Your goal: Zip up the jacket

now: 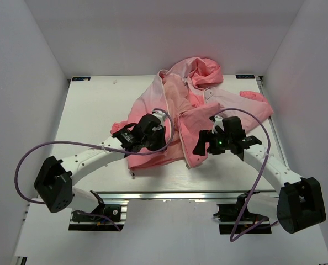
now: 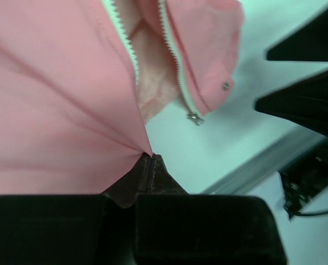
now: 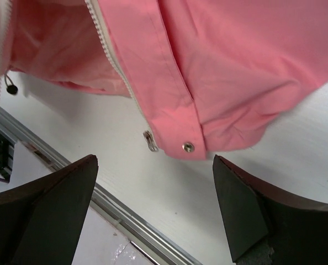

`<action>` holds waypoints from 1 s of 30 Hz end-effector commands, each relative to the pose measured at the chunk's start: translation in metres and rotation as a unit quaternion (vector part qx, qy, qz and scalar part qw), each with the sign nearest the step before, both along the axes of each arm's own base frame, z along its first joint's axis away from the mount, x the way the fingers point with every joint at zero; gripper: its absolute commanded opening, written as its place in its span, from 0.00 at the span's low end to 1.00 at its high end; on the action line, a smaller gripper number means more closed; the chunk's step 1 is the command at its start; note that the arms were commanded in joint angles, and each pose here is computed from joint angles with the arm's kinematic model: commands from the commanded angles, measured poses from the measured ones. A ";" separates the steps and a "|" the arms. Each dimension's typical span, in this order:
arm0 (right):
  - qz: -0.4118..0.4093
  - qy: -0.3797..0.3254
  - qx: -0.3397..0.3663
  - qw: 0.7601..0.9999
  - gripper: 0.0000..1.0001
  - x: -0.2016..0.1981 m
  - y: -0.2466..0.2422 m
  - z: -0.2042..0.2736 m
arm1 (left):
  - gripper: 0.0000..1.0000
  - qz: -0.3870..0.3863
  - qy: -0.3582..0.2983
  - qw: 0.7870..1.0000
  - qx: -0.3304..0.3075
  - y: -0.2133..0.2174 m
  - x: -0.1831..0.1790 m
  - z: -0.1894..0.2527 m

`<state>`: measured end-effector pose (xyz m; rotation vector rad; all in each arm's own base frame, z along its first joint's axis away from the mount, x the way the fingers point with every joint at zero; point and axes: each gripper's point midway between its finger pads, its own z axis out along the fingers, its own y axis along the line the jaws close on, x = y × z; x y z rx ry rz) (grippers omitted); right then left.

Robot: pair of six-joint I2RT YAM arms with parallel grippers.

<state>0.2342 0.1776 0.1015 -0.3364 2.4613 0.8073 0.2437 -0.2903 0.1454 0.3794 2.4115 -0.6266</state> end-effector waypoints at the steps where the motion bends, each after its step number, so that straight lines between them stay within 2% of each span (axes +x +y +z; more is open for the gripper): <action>1: 0.015 -0.013 0.022 1.000 0.89 0.001 0.009 0.005 | 0.00 -0.074 0.016 0.992 -0.100 -0.036 -0.021 0.009; 4: 0.017 -0.005 0.019 1.000 0.89 0.002 0.009 0.002 | 0.00 -0.060 0.060 0.993 -0.082 -0.022 -0.036 -0.025; 6: 0.018 0.000 0.014 1.000 0.89 0.001 0.010 -0.003 | 0.00 -0.026 0.091 0.995 -0.044 -0.003 -0.045 -0.061; 10: 0.016 0.009 0.004 1.000 0.89 -0.001 0.009 -0.011 | 0.00 0.034 0.127 0.991 0.028 0.036 -0.058 -0.104; 17: 0.022 0.015 -0.047 0.999 0.89 -0.006 0.008 -0.025 | 0.00 0.119 0.115 0.980 0.107 0.076 -0.052 -0.119; 18: 0.016 0.012 -0.061 0.998 0.89 -0.003 0.006 -0.027 | 0.03 0.129 0.116 0.978 0.118 0.081 -0.051 -0.120; 20: 0.019 0.010 -0.074 0.997 0.89 -0.005 0.007 -0.028 | 0.13 0.145 0.117 0.971 0.152 0.092 -0.051 -0.123; 21: 0.015 0.006 -0.084 0.996 0.89 -0.003 0.005 -0.028 | 0.28 0.149 0.117 0.969 0.160 0.094 -0.050 -0.122; 24: 0.017 -0.004 -0.106 0.994 0.89 -0.004 0.005 -0.030 | 0.50 0.150 0.112 0.967 0.173 0.097 -0.047 -0.116; 25: 0.020 -0.008 -0.114 0.993 0.89 -0.005 0.006 -0.030 | 0.65 0.148 0.109 0.968 0.174 0.097 -0.046 -0.114; 28: 0.044 -0.034 -0.137 0.989 0.89 -0.012 0.015 -0.026 | 0.82 0.139 0.089 0.973 0.164 0.092 -0.038 -0.095; 30: 0.052 -0.057 -0.153 0.985 0.89 -0.012 0.016 -0.021 | 0.85 0.141 0.065 0.975 0.160 0.091 -0.029 -0.076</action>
